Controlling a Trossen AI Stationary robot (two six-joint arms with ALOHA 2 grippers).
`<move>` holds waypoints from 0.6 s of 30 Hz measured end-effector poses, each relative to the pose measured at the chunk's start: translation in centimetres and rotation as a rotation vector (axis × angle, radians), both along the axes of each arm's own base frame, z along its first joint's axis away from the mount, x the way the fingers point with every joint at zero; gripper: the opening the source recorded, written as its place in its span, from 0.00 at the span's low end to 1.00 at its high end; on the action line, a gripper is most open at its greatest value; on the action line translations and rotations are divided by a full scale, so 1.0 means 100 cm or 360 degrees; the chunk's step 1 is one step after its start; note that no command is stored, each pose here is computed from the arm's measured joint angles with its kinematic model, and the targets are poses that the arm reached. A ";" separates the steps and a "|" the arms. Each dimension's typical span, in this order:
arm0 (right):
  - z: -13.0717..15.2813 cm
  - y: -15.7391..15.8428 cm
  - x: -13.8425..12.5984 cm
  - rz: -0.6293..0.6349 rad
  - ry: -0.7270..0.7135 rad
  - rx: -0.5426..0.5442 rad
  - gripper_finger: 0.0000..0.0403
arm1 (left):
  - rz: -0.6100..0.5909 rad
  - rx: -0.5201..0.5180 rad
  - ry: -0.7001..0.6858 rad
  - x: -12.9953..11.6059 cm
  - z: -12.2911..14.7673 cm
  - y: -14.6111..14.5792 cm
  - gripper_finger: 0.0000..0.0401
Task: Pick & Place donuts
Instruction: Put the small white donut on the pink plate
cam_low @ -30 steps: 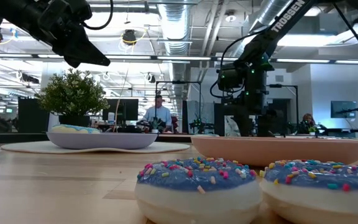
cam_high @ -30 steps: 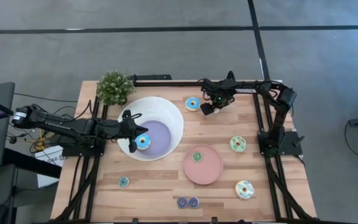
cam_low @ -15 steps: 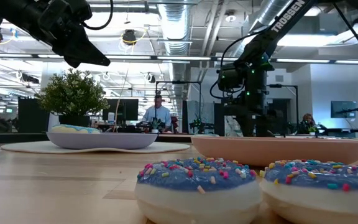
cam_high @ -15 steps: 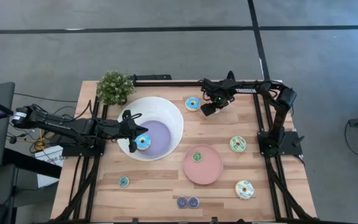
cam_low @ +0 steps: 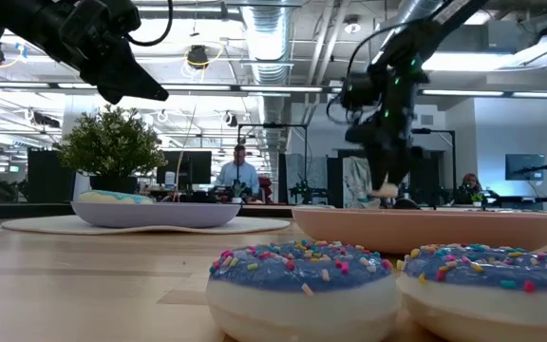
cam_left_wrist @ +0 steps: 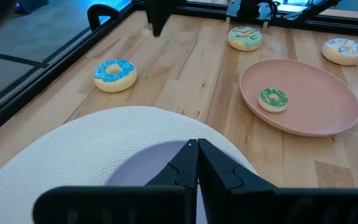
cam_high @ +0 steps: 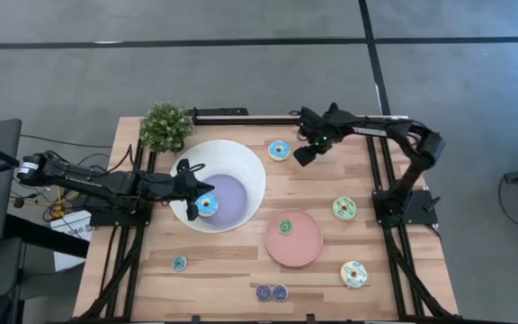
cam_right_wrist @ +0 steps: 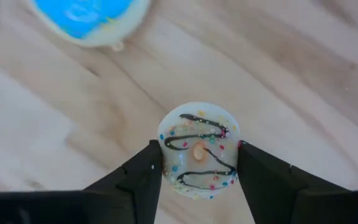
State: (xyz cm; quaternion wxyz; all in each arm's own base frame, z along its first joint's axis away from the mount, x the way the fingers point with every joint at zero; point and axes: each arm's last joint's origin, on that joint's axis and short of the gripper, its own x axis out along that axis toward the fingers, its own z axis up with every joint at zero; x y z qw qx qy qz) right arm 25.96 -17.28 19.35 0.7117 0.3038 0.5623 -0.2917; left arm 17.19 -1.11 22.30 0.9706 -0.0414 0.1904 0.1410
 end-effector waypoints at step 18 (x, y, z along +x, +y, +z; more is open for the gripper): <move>0.074 0.154 0.006 -0.0206 -0.0314 -0.0042 0.45 | -0.0079 0.0002 0.0011 0.000 0.000 -0.001 0.00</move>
